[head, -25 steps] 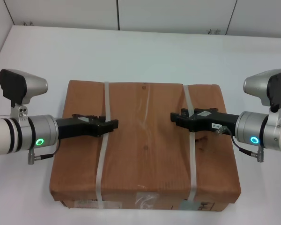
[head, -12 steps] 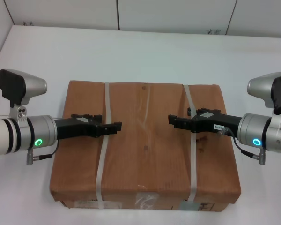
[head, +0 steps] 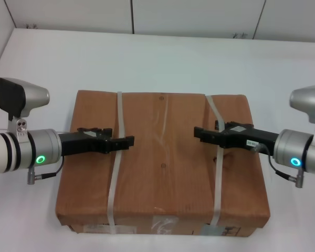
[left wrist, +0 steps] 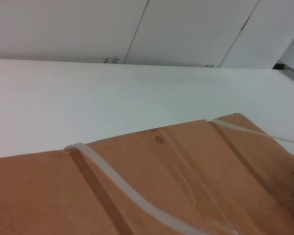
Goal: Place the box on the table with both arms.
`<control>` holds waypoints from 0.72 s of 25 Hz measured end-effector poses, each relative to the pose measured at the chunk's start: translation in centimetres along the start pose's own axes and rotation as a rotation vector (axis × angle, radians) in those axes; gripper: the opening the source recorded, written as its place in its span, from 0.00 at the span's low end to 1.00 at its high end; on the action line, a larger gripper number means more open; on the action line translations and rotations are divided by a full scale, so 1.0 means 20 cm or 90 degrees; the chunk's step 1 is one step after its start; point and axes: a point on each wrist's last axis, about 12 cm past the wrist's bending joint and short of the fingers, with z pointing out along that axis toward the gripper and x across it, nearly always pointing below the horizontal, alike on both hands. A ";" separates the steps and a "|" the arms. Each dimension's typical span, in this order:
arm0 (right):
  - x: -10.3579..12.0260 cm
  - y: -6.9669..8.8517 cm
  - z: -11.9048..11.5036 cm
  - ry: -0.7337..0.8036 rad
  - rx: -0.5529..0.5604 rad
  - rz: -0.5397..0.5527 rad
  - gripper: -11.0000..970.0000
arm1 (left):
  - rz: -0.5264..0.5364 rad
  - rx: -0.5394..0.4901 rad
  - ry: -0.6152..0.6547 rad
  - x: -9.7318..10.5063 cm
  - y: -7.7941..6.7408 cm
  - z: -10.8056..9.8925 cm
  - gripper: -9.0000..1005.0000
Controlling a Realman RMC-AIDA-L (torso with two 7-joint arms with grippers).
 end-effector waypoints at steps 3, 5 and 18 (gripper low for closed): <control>0.01 -0.02 -0.04 -0.015 0.001 0.015 0.90 | -0.001 0.005 -0.003 0.00 0.00 -0.01 0.82; 0.02 -0.03 -0.05 -0.020 0.004 0.026 0.90 | -0.003 0.011 -0.009 -0.01 0.00 -0.01 0.82; 0.00 -0.09 -0.14 -0.066 0.011 0.033 0.90 | -0.004 0.053 -0.089 -0.04 0.01 -0.11 0.82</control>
